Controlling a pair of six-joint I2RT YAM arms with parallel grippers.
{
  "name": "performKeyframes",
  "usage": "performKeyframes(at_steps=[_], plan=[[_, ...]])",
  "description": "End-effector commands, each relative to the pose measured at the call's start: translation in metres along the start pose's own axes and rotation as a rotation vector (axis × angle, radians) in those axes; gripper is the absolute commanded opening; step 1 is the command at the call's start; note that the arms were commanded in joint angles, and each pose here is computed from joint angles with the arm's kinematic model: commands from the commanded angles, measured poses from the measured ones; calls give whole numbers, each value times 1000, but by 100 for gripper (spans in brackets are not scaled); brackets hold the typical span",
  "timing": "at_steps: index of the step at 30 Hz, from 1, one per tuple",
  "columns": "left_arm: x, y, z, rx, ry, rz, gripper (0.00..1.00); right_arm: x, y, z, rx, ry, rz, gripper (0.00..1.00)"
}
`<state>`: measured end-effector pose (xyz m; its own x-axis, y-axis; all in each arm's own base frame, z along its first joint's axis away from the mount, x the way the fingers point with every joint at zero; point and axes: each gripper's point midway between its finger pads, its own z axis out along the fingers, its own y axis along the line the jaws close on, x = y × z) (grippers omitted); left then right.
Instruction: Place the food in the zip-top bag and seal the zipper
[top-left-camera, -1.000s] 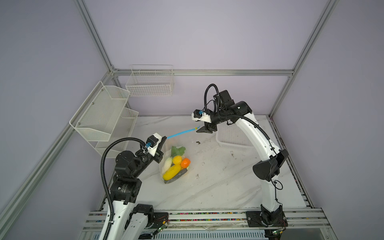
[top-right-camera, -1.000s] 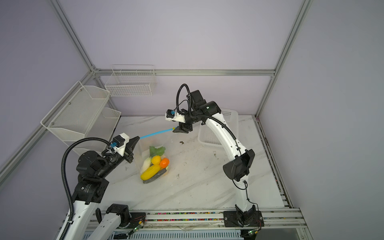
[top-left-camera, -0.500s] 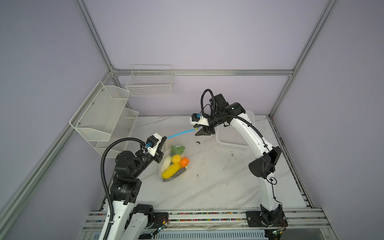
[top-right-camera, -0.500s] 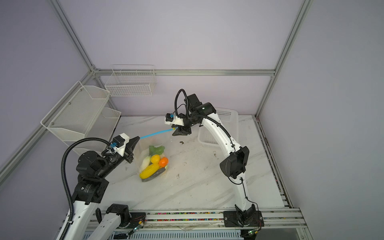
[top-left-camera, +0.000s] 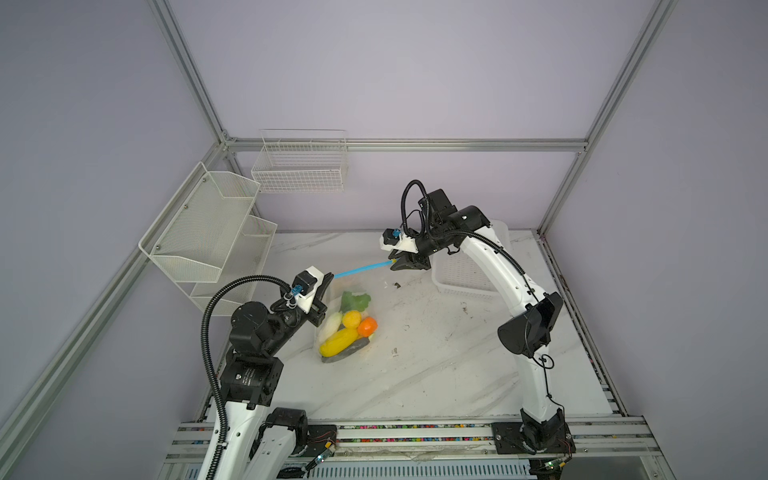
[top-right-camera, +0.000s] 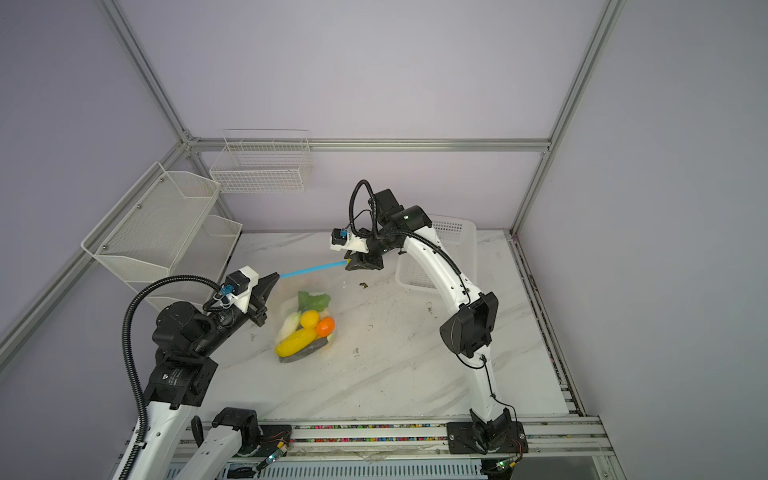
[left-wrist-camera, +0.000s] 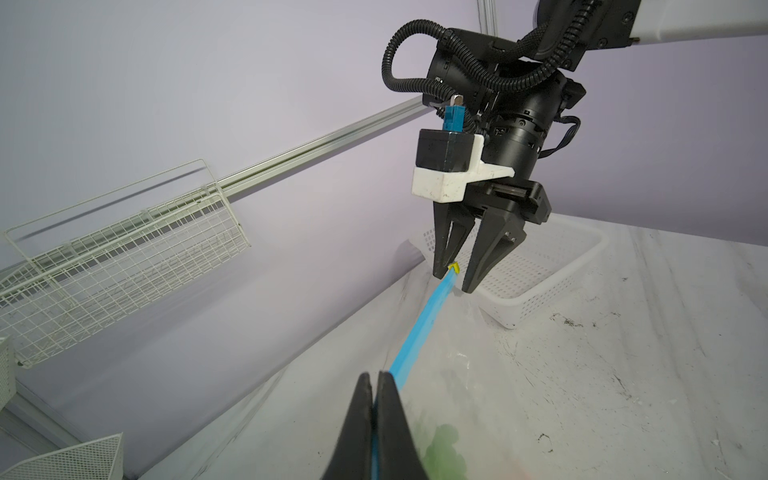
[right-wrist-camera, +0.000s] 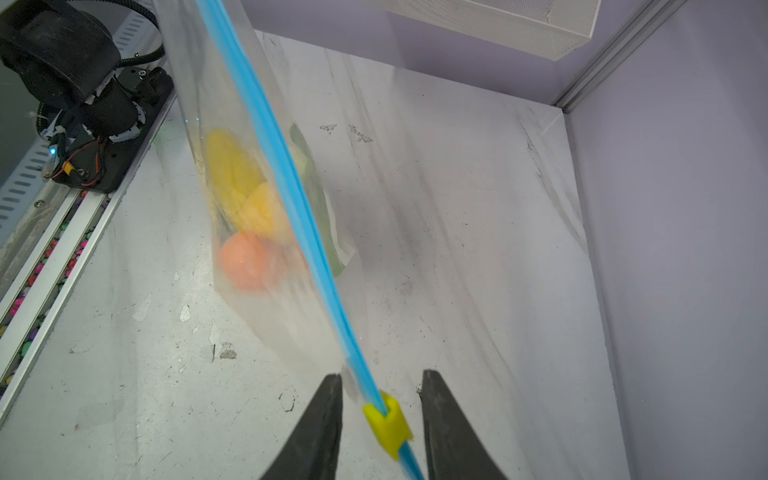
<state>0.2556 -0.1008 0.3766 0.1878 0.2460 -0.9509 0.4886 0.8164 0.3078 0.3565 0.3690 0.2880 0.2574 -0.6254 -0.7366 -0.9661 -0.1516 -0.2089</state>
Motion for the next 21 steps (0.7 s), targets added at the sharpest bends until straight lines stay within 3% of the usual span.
performKeyframes(at_steps=[1, 13, 21], plan=[[-10, 4, -3, -29, -45, 52, 0, -10, 11, -17, 1, -3, -13, 31], [-6, 6, -1, -35, -33, 50, 0, -13, 13, -24, 12, -4, -16, 27], [-7, 8, -2, -47, -32, 51, 0, -9, 12, -23, 17, 10, -9, 13]])
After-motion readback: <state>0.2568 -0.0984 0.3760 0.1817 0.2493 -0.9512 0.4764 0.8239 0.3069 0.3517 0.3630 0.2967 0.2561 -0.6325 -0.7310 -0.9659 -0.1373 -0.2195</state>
